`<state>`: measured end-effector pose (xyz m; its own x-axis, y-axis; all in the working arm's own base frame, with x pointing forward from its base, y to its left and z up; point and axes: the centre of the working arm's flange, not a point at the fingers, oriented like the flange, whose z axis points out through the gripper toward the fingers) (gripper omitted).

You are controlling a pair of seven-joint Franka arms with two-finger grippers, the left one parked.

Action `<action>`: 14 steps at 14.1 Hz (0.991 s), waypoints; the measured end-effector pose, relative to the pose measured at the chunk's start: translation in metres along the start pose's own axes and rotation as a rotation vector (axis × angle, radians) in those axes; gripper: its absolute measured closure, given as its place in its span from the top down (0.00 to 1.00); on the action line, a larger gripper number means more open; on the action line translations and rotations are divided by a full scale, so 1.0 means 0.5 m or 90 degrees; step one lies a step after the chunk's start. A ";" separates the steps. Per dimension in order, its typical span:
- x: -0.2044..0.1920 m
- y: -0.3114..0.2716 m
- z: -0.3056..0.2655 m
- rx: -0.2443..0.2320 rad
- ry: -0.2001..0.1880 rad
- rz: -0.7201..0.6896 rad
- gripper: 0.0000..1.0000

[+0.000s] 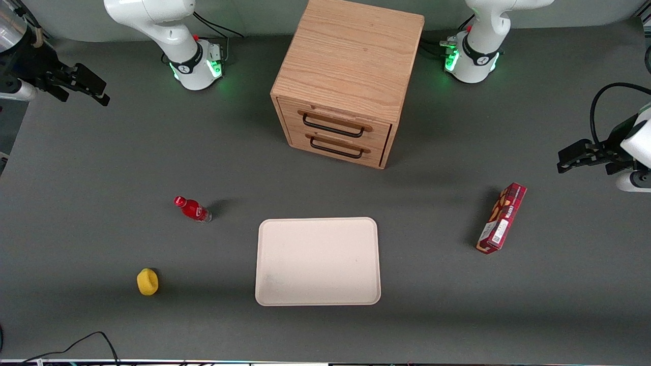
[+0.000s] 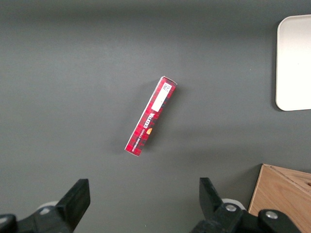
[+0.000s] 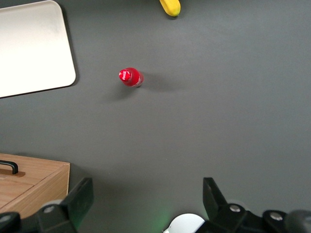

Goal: Open upper drawer
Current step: 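Move the right gripper to the upper drawer's black handle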

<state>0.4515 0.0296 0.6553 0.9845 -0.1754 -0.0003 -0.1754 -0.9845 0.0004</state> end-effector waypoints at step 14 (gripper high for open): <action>-0.007 -0.215 -0.044 0.108 -0.030 -0.212 1.00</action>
<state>0.4668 0.1362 0.6773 0.9872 0.1583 -0.0188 0.1527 -0.9730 -0.1728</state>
